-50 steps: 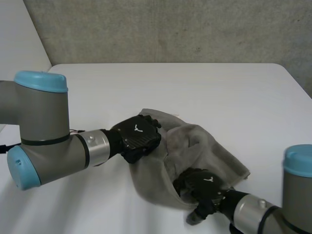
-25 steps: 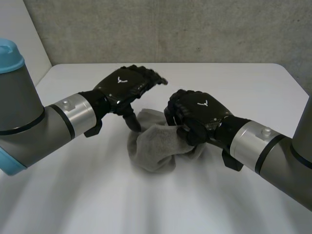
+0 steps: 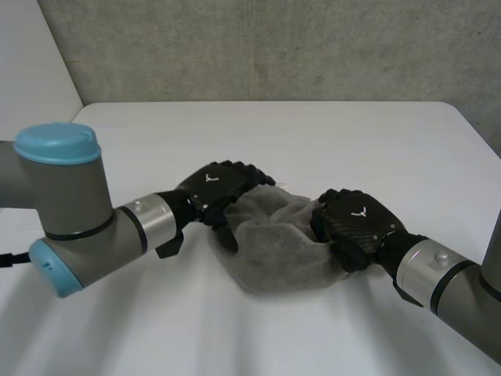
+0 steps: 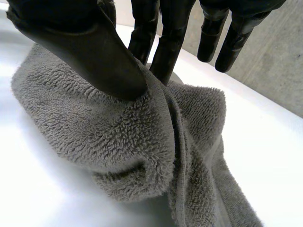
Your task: Fold the towel.
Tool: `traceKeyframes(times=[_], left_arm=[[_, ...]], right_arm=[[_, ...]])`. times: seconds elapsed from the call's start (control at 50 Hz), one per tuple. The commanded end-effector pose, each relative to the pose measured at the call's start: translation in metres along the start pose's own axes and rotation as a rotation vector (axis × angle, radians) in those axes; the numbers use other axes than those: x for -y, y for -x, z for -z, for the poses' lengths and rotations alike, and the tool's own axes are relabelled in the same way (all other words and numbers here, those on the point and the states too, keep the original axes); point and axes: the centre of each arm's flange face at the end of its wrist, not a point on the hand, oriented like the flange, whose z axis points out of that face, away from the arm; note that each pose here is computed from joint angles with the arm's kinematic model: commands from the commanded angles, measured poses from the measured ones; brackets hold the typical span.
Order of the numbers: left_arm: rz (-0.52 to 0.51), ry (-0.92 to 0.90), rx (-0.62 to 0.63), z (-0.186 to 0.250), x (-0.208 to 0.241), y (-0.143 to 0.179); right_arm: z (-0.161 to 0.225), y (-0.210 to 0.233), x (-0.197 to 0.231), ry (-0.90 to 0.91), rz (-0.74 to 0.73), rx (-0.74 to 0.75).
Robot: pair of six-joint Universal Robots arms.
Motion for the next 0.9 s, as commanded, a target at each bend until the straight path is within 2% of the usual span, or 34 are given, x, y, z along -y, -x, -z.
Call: traceKeyframes(times=[0.02, 0.16, 0.26, 0.52, 0.58, 0.62, 0.64, 0.66, 0.68, 0.72, 0.74, 0.78, 0.84, 0.9], left_arm=[[0.008, 0.031, -0.069, -0.013, -0.016, -0.016], [0.023, 0.06, -0.152, -0.015, -0.026, -0.031], [0.013, 0.069, -0.152, -0.012, -0.022, -0.029], [-0.06, -0.051, -0.017, 0.013, 0.032, 0.008], [-0.105, -0.117, 0.027, 0.018, 0.056, 0.011], [-0.165, -0.21, 0.108, 0.017, 0.085, 0.017], [-0.165, -0.21, 0.108, 0.017, 0.085, 0.017], [-0.195, -0.27, 0.154, 0.016, 0.101, 0.017], [-0.195, -0.27, 0.154, 0.016, 0.101, 0.017], [-0.259, -0.431, 0.235, 0.02, 0.138, 0.002], [-0.26, -0.432, 0.236, 0.02, 0.138, 0.002], [-0.301, -0.639, 0.298, 0.045, 0.181, -0.018], [-0.304, -0.713, 0.312, 0.057, 0.191, -0.025], [-0.28, -0.784, 0.296, 0.075, 0.192, -0.036]], right_arm=[[0.003, 0.007, -0.008, 0.025, -0.022, 0.02], [0.003, 0.005, -0.008, 0.024, -0.025, 0.012], [0.002, 0.001, -0.005, 0.017, -0.022, 0.004], [-0.004, -0.015, 0.025, -0.072, 0.031, -0.031], [-0.01, -0.022, 0.05, -0.148, 0.068, -0.039], [-0.019, -0.038, 0.085, -0.255, 0.118, -0.072], [-0.019, -0.038, 0.086, -0.255, 0.118, -0.072], [-0.022, -0.049, 0.11, -0.327, 0.15, -0.103], [-0.022, -0.049, 0.11, -0.328, 0.15, -0.103], [-0.015, -0.061, 0.162, -0.493, 0.198, -0.146], [-0.015, -0.061, 0.163, -0.494, 0.198, -0.146], [0.003, -0.06, 0.206, -0.658, 0.195, -0.152], [0.016, -0.059, 0.22, -0.723, 0.178, -0.14], [0.027, -0.055, 0.224, -0.754, 0.102, -0.102]])
